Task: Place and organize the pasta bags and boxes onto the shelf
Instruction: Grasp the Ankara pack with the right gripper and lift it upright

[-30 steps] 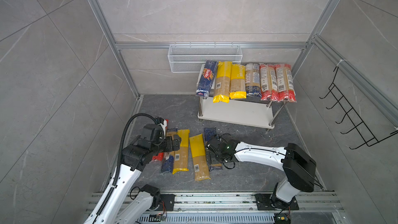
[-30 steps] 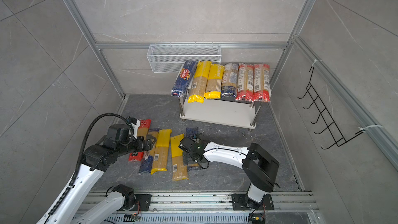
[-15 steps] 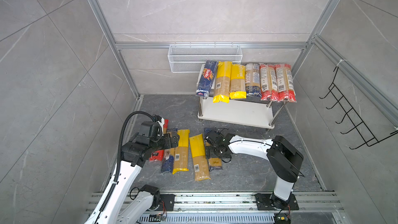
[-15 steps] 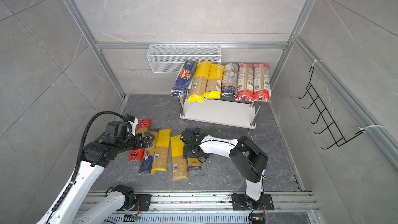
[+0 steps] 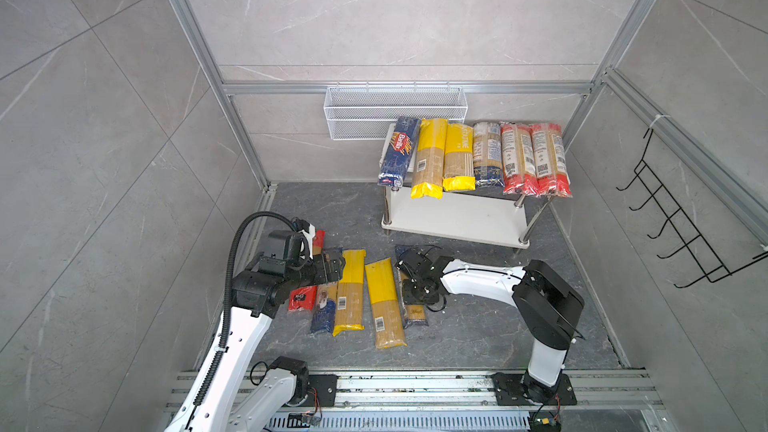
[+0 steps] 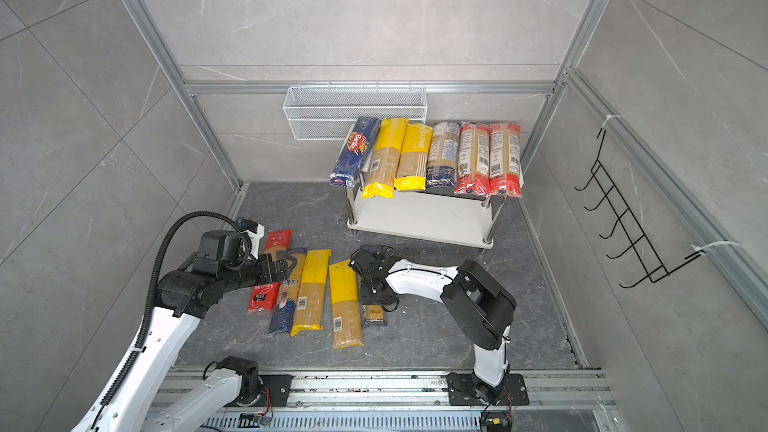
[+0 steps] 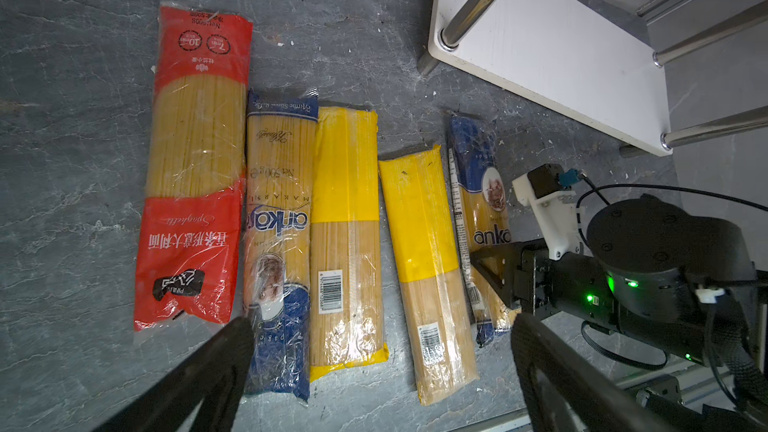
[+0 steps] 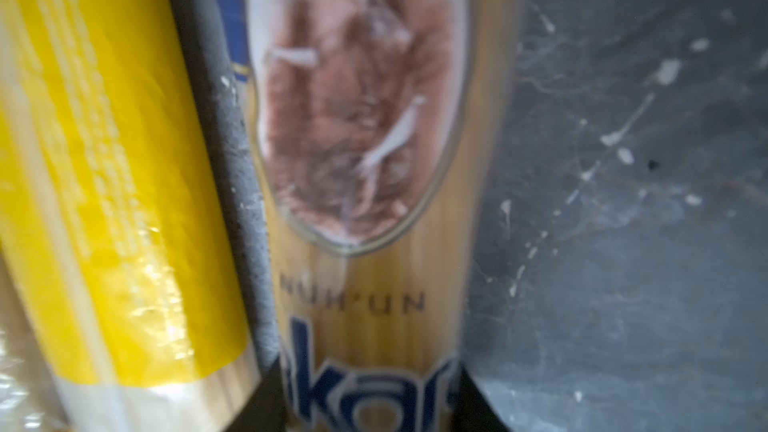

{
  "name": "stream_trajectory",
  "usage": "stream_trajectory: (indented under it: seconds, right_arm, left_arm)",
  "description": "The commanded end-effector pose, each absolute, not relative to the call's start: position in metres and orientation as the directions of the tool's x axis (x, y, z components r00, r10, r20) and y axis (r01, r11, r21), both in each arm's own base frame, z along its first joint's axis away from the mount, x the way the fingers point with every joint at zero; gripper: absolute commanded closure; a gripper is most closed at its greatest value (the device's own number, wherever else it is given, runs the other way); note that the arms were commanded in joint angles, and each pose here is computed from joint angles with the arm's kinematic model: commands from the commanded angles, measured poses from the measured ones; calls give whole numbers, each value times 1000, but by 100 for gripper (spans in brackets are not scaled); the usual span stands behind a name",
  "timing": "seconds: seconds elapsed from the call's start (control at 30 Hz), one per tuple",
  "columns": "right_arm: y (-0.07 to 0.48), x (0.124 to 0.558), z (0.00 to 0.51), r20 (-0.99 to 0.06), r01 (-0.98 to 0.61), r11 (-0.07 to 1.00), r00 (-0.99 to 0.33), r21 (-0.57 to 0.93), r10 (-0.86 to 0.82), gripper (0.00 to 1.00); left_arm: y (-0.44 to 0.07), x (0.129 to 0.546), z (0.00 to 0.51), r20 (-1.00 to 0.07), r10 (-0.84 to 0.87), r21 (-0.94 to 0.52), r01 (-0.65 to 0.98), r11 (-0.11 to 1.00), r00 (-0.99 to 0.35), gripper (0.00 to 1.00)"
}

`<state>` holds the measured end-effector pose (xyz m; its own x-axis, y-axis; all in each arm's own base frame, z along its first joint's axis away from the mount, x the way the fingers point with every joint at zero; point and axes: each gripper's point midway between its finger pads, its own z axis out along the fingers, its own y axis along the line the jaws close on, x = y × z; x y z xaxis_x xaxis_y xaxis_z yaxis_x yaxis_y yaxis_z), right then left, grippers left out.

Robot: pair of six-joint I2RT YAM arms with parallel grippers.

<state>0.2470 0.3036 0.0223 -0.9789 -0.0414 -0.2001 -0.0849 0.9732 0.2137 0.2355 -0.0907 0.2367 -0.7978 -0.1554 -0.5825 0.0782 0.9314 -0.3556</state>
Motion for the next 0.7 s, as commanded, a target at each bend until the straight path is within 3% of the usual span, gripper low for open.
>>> stream_trajectory:
  seconds: [0.0, 0.17, 0.47, 0.67]
  right_arm:
    - [289, 215, -14, -67, -53, 980, -997, 193, -41, 74]
    - [292, 206, -5, -59, -38, 955, -998, 294, -21, 100]
    - [309, 207, 30, -60, 5, 790, -997, 613, 53, 100]
    - [313, 223, 63, -96, -2, 677, -990, 736, 102, 100]
  left_arm:
    - [-92, 232, 252, -617, -137, -358, 122, 926, -775, 0]
    - [-93, 230, 249, -614, -147, -372, 119, 921, -776, 0]
    - [-94, 232, 252, -621, -170, -391, 115, 913, -765, 0]
    - [-96, 238, 259, -626, -178, -398, 115, 910, -759, 0]
